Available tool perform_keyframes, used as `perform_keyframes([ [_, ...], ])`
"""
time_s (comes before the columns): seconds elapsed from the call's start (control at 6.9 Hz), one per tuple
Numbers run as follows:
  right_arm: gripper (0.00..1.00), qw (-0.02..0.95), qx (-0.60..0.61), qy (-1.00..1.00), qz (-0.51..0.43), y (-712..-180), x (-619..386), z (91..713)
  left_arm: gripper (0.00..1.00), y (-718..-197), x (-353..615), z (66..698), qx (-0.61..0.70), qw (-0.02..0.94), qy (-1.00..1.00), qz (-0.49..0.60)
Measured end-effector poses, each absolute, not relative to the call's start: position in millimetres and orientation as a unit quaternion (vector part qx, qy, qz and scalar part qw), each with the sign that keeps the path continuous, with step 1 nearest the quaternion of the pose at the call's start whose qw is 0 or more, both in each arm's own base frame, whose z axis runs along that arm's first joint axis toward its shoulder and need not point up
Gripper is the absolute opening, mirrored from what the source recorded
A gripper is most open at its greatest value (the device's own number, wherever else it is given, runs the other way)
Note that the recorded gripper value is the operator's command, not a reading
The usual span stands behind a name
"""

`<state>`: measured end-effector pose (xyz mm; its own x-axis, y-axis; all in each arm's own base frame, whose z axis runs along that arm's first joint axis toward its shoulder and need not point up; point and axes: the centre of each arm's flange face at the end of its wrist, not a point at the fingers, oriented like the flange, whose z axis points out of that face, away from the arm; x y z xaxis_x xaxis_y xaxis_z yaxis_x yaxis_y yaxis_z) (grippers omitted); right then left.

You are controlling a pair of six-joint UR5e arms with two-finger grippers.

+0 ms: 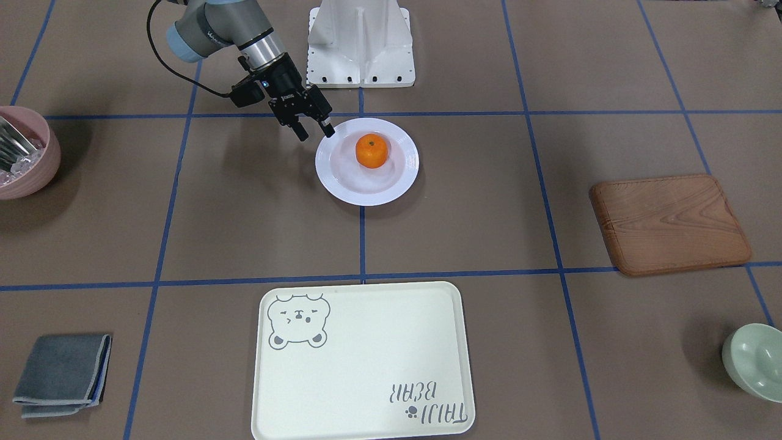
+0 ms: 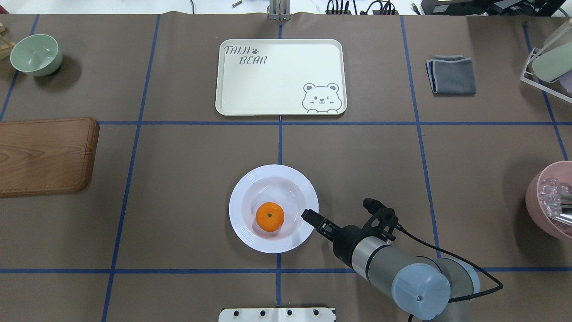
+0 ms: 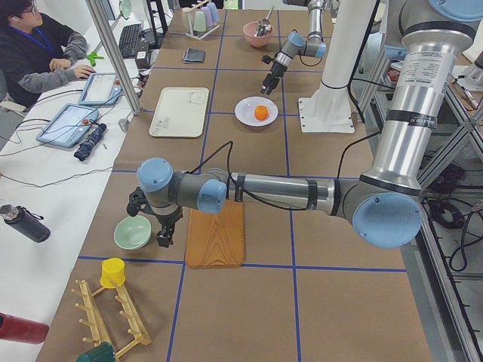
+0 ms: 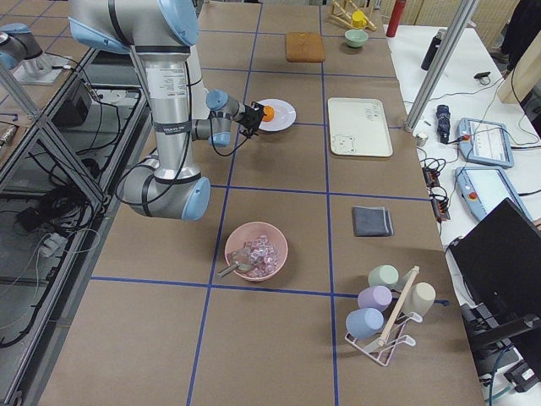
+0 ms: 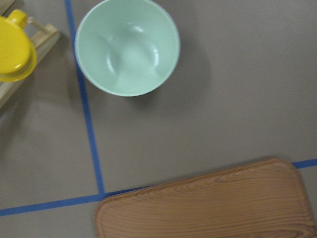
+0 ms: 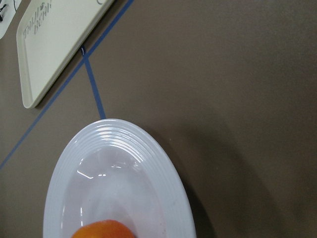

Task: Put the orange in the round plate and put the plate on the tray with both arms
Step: 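Withdraw the left gripper while the right gripper grasps the plate rim nearest the robot, then lift the plate with the right gripper and carry it onto the bear tray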

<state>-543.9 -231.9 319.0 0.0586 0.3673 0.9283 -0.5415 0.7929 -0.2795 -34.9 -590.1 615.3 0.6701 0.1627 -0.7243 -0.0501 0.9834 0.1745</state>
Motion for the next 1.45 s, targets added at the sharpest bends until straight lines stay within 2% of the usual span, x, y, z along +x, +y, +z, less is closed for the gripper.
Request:
perform_keyframes([
  [0.14,0.39,0.723,0.068,-0.609,0.319,-226,-558,316,0.98,-584,-43,626,0.067,0.910,0.405,0.056],
  [0.29,0.12,0.720,0.064,-0.611,0.325,-222,-569,311,0.98,-580,-46,632,0.064,0.910,0.406,0.054],
  [0.43,0.00,0.716,0.060,-0.614,0.327,-221,-574,306,0.98,-579,-46,634,0.063,0.910,0.406,0.054],
  [0.87,0.00,0.701,0.069,-0.623,0.338,-223,-573,295,0.98,-578,-47,635,0.065,0.910,0.406,0.055],
  [1.45,0.00,0.612,0.136,-0.666,0.404,-214,-555,278,0.98,-572,-47,639,0.064,0.910,0.407,0.054],
])
